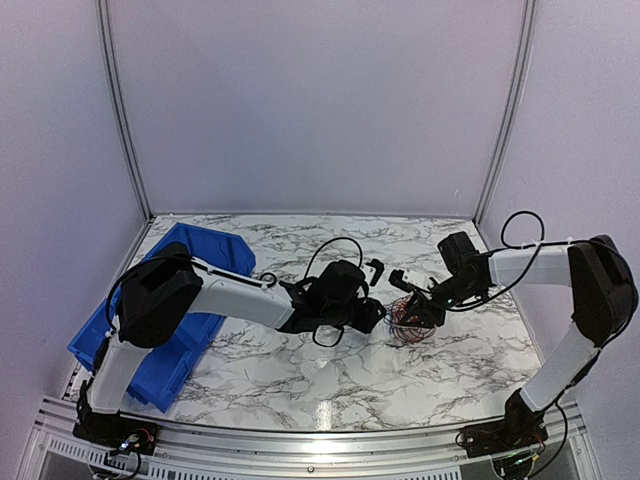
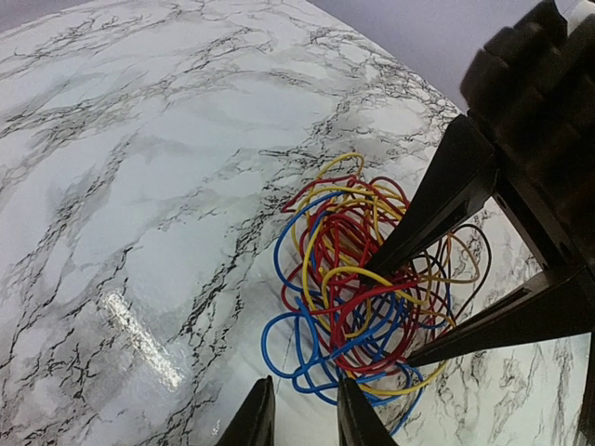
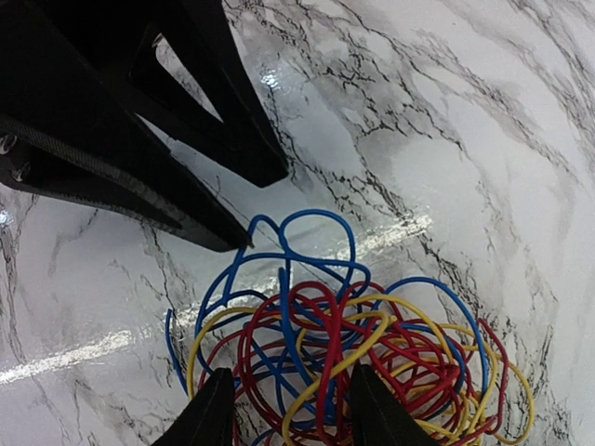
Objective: Untangle the cables
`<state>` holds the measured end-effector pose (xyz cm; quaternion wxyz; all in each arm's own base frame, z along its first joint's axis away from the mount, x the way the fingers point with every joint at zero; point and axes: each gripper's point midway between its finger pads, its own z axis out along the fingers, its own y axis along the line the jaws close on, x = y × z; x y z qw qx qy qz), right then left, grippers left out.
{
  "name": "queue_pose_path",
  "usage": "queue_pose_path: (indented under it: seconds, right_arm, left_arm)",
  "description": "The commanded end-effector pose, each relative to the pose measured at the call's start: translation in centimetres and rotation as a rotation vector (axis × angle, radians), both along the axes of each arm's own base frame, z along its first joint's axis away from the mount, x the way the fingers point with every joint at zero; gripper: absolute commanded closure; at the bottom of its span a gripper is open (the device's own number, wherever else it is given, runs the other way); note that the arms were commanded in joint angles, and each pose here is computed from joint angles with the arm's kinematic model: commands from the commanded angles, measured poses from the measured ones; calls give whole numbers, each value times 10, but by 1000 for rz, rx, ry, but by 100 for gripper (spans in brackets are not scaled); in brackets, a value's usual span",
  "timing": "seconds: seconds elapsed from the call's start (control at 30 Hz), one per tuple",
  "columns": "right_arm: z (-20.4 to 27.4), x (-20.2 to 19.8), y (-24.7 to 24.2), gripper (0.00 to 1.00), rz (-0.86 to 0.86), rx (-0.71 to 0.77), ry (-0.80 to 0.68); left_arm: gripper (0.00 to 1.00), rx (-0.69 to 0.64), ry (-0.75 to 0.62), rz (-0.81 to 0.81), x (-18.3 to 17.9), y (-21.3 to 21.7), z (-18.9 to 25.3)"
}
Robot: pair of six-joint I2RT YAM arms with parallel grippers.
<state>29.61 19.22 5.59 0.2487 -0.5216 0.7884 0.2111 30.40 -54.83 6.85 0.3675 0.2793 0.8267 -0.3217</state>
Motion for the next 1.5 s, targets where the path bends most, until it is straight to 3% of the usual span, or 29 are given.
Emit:
queue_pose_path:
  seconds: [0.0,0.1,0.33,0.83,0.87,0.97,1.03,1.27,1.47]
  right_arm:
    - [8,12,4,57,-9,-5,-33]
    - [6,12,4,57,-9,-7,-30]
    - [4,13,2,58,-16,-19,-27]
    - [-10,19,-5,67,-48,-76,-8]
    - [-10,19,-5,67,-48,-74,-4]
    - [-11,18,-5,67,-45,-74,-1]
    - [-11,18,-4,67,-42,-71,3]
    - [-7,6,13,69,-3,1,54]
    - [22,-23,66,72,135,131,145]
  left_arm:
    - [75,-39,-17,-20,4,-14,3]
    - [77,-45,-16,-50,1,-19,2]
    - [100,-52,-25,-49,0,-15,9]
    - [100,-45,-169,41,-20,77,92]
    - [98,-36,-173,44,-19,78,90]
    - [69,-17,-126,30,-18,68,65]
    - [61,-34,-70,13,-18,53,50]
    - [54,-103,17,2,-13,20,29]
    - [56,-94,29,75,-10,37,27]
